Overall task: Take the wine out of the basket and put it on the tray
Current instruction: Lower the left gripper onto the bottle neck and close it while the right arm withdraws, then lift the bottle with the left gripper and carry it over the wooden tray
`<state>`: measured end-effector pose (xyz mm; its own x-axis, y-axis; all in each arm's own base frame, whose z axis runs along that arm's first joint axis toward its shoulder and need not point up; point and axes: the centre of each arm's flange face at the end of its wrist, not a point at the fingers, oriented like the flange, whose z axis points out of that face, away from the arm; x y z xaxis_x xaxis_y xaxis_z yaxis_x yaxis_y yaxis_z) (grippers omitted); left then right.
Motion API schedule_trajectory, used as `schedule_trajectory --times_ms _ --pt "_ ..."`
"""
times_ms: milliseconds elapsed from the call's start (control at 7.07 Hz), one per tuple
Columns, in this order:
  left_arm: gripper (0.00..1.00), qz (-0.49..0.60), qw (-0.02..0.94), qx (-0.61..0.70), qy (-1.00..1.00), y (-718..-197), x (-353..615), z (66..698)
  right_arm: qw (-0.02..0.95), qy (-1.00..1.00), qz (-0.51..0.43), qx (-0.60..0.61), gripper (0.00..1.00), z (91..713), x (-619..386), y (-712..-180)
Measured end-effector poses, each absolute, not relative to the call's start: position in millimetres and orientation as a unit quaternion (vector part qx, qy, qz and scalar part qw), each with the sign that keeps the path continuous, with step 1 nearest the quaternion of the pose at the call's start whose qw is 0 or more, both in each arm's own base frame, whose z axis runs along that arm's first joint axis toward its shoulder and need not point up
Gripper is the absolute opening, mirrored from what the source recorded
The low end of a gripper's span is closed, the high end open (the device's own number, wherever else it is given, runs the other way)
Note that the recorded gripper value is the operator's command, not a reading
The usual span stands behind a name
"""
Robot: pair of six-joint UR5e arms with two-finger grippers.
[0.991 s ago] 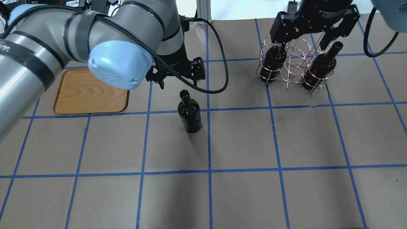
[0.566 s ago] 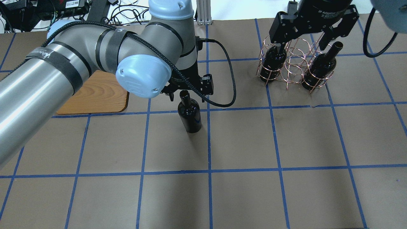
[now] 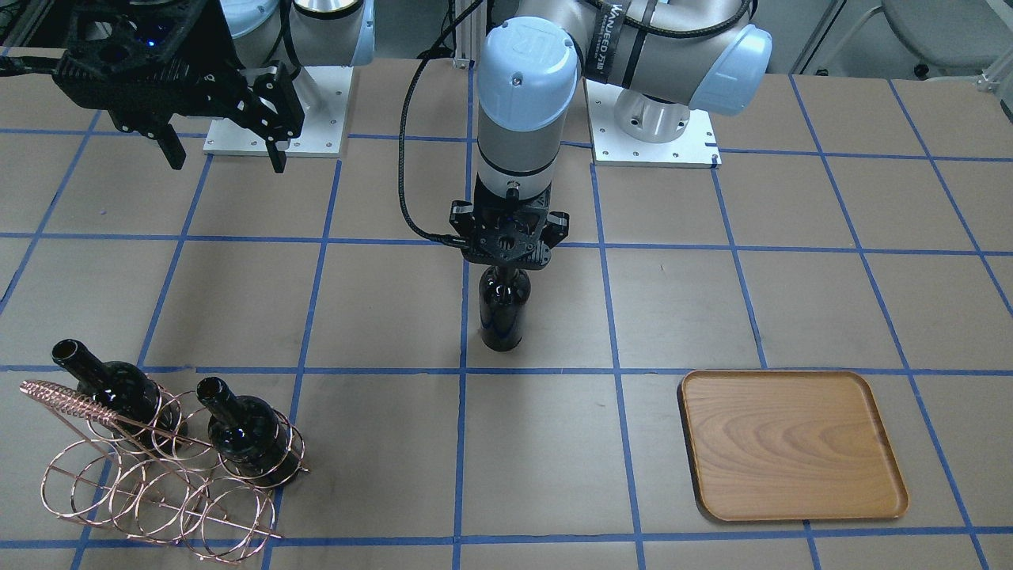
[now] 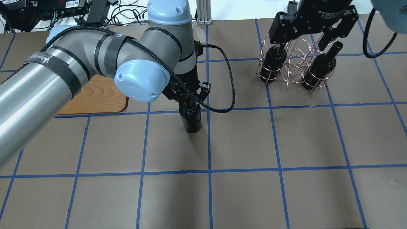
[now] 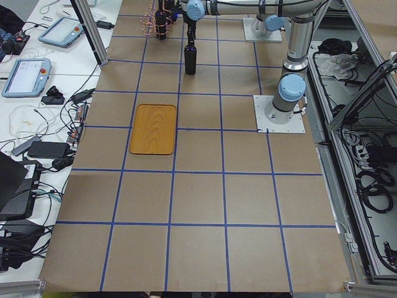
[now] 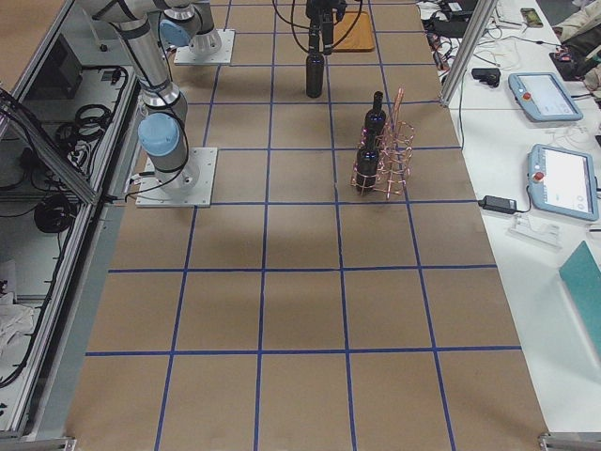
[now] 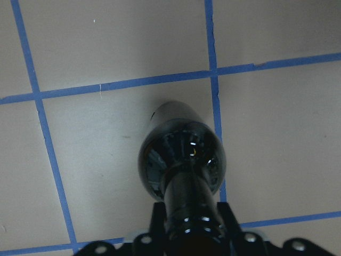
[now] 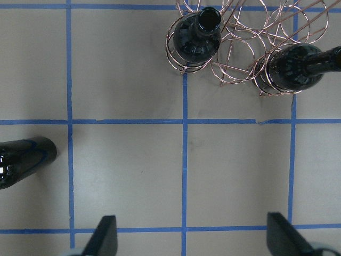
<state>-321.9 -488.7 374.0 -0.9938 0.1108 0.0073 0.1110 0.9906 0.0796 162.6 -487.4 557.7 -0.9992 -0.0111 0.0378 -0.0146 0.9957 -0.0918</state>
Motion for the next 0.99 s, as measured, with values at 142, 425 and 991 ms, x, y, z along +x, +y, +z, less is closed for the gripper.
schedule_trajectory --times_ms 142,425,991 --pt "0.04 -0.036 0.006 -0.054 -0.998 -490.2 -320.7 377.1 0.019 -0.999 0.046 0.006 1.00 557.6 162.6 -487.3" --pt "0.00 -0.029 0.018 -0.051 -0.998 -492.6 -320.0 382.8 0.019 -0.999 0.045 0.005 1.00 557.3 162.6 -487.2" --pt "0.00 -0.004 0.022 -0.040 -0.999 -528.9 -243.6 405.2 0.019 -0.999 0.044 0.005 1.00 554.3 162.4 -485.5"
